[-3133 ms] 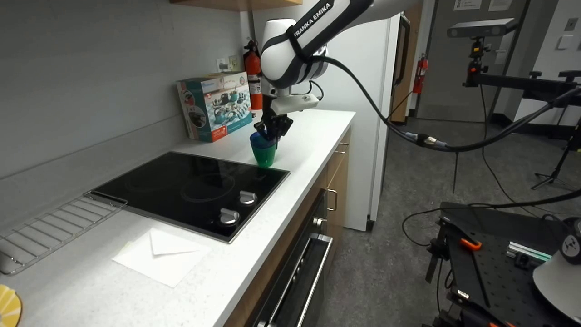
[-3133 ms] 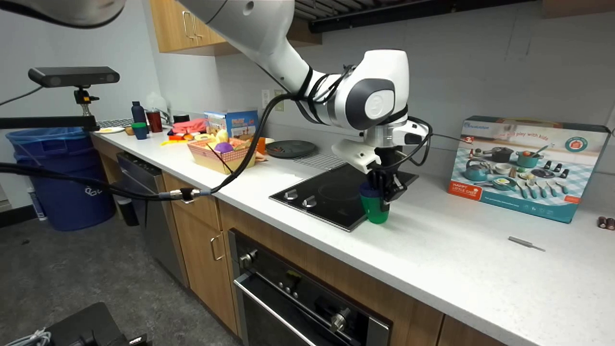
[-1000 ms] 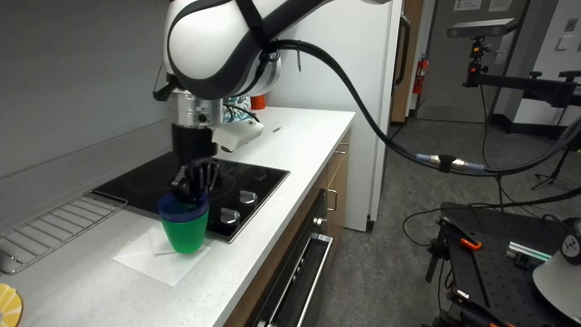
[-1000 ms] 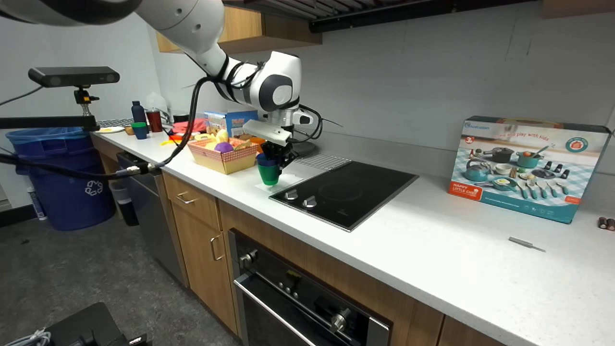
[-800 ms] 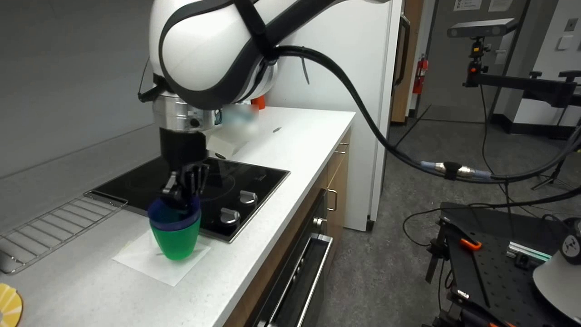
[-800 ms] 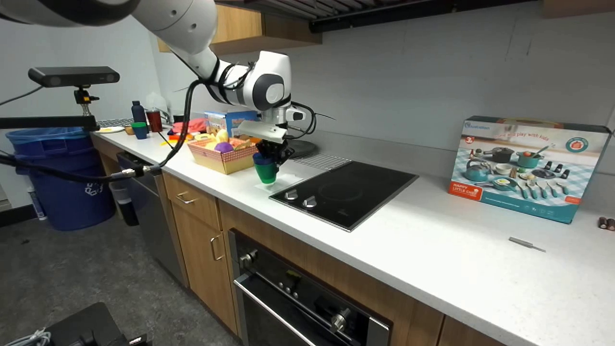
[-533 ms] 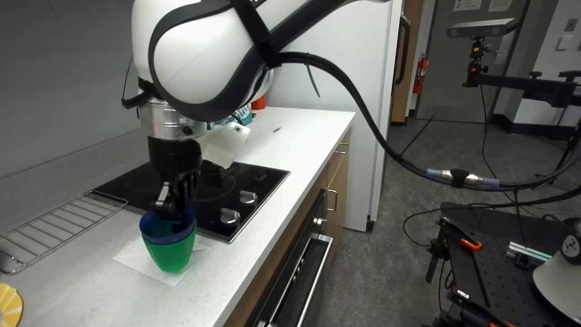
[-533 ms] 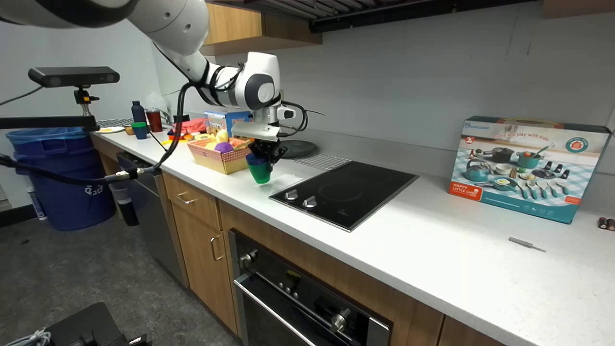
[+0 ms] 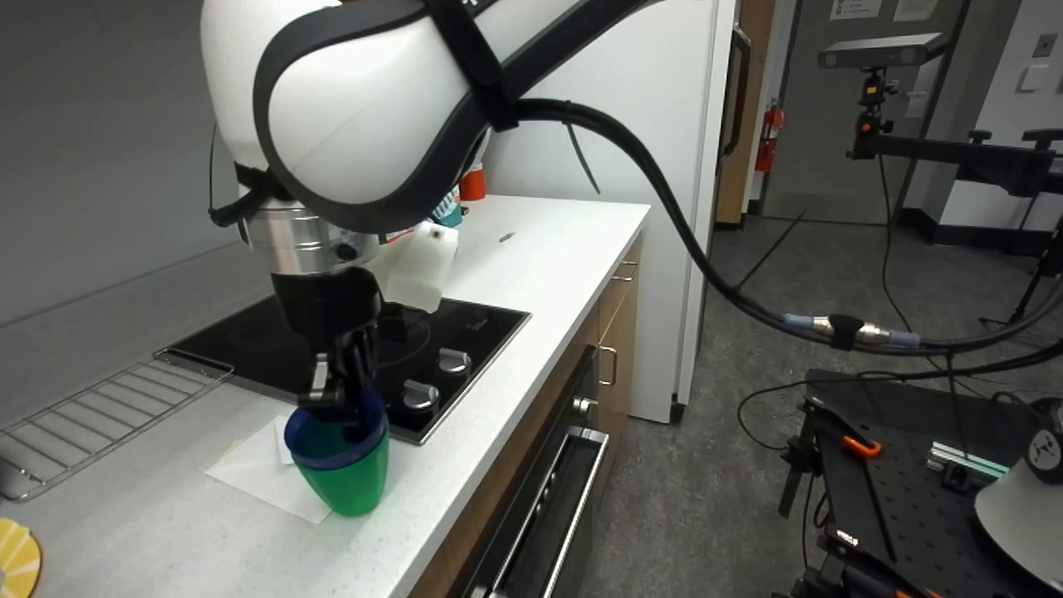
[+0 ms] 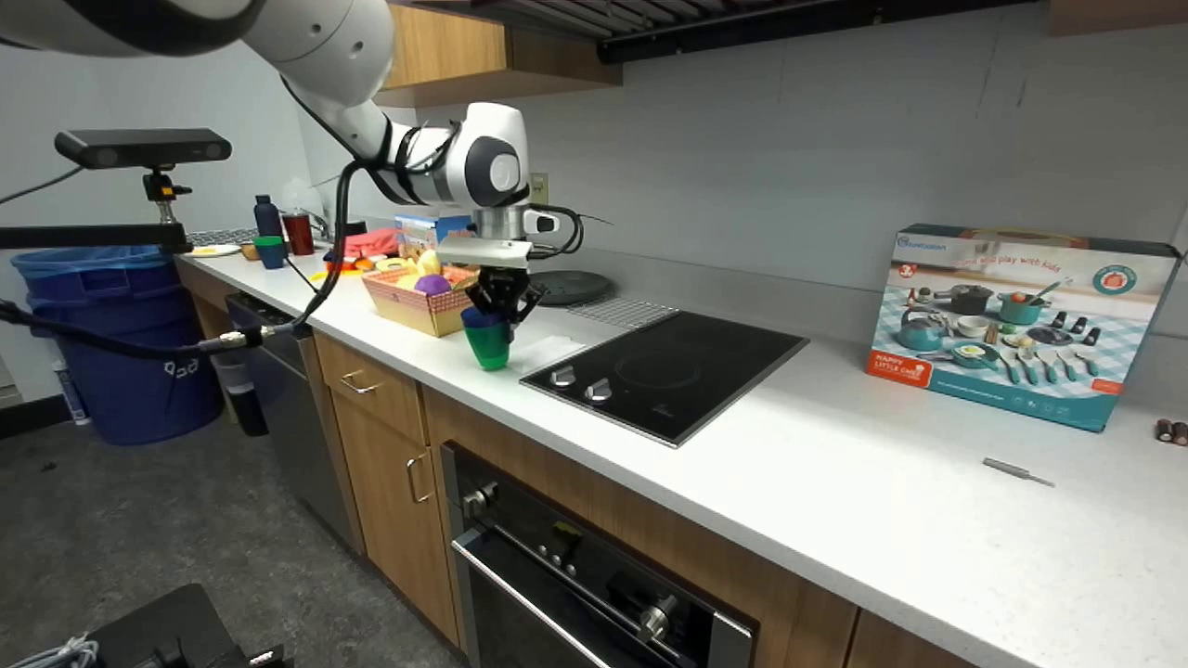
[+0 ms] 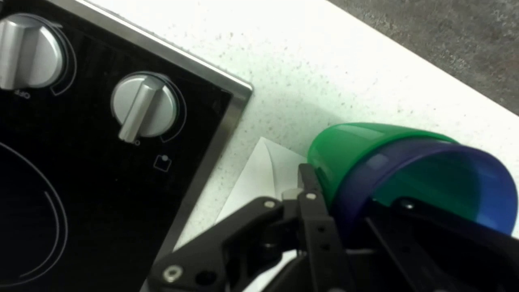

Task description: Move the cup to the left side of the stove

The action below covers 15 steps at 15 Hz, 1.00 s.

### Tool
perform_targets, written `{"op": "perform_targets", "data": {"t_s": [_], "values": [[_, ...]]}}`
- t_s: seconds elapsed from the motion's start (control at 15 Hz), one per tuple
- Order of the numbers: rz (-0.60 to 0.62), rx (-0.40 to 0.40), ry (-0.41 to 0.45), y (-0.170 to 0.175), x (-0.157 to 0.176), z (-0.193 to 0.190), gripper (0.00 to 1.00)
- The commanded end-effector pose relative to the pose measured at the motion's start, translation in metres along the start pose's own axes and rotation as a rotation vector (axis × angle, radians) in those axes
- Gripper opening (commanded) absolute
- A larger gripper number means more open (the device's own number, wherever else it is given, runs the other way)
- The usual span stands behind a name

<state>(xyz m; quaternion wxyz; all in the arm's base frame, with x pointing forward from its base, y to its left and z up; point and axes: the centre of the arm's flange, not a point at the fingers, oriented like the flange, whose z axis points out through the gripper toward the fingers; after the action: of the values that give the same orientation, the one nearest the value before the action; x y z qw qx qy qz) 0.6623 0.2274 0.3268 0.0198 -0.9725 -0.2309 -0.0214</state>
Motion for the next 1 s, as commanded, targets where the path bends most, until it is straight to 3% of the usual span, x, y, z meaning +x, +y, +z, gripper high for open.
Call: {"op": "perform_targets", "data": {"t_s": [0.0, 0.07, 0.13, 0.27, 0.73, 0.8, 0.93], "values": [[0.001, -0.006, -0.062, 0.008, 0.007, 0.002, 0.02], [0.003, -0.012, -0.065, 0.010, 0.005, 0.004, 0.02], [0.013, -0.009, -0.062, 0.012, 0.004, 0.004, 0.33], [0.022, -0.002, -0.046, 0.016, 0.004, 0.000, 0.42], [0.071, -0.020, 0.013, 0.037, -0.001, -0.035, 0.94], [0.080, -0.022, 0.024, 0.039, -0.004, -0.042, 0.99], [0.111, -0.019, 0.041, 0.041, -0.009, -0.059, 1.00]]}}
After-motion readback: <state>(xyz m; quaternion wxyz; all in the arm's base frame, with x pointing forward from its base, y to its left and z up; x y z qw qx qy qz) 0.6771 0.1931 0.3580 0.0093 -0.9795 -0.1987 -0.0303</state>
